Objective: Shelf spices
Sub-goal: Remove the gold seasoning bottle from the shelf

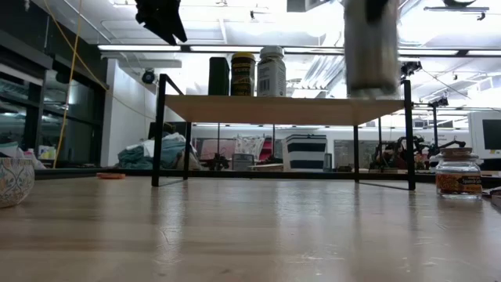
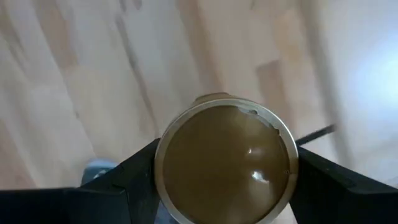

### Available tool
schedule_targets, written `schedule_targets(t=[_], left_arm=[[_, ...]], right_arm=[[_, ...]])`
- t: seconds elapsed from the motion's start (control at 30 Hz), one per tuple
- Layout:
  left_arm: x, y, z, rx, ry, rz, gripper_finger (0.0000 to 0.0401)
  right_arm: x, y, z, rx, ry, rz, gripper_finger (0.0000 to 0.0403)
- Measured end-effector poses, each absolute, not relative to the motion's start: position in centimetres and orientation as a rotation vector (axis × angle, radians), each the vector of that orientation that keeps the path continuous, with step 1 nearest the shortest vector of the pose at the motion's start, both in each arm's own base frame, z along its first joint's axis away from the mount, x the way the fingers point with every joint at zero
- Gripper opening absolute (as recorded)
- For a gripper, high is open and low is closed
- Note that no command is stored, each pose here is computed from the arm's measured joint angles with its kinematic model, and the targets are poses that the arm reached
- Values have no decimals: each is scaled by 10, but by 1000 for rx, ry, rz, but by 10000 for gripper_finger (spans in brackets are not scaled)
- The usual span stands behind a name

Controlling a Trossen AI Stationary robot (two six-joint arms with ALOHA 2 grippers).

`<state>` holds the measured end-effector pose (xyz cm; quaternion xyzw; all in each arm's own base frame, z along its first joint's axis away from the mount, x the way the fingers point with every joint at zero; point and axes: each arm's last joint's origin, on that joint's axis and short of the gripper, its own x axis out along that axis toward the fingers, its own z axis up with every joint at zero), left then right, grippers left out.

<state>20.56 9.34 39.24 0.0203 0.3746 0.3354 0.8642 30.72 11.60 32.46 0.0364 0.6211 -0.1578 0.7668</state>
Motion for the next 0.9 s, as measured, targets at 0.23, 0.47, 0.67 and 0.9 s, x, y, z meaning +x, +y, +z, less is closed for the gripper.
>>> schedule_targets(t=[0.23,0.47,0.67,0.9], left_arm=[[206,93,392,56,791,695,330],[206,93,392,57,791,695,330],[206,93,392,51,789,697,330],[206,93,392,51,789,698,330]], right_arm=[[308,124,247,163,1395,-272,264],[303,120,214,257,1385,-310,272],[307,122,216,282,1384,-267,276],[316,120,233,284,1382,-163,310]])
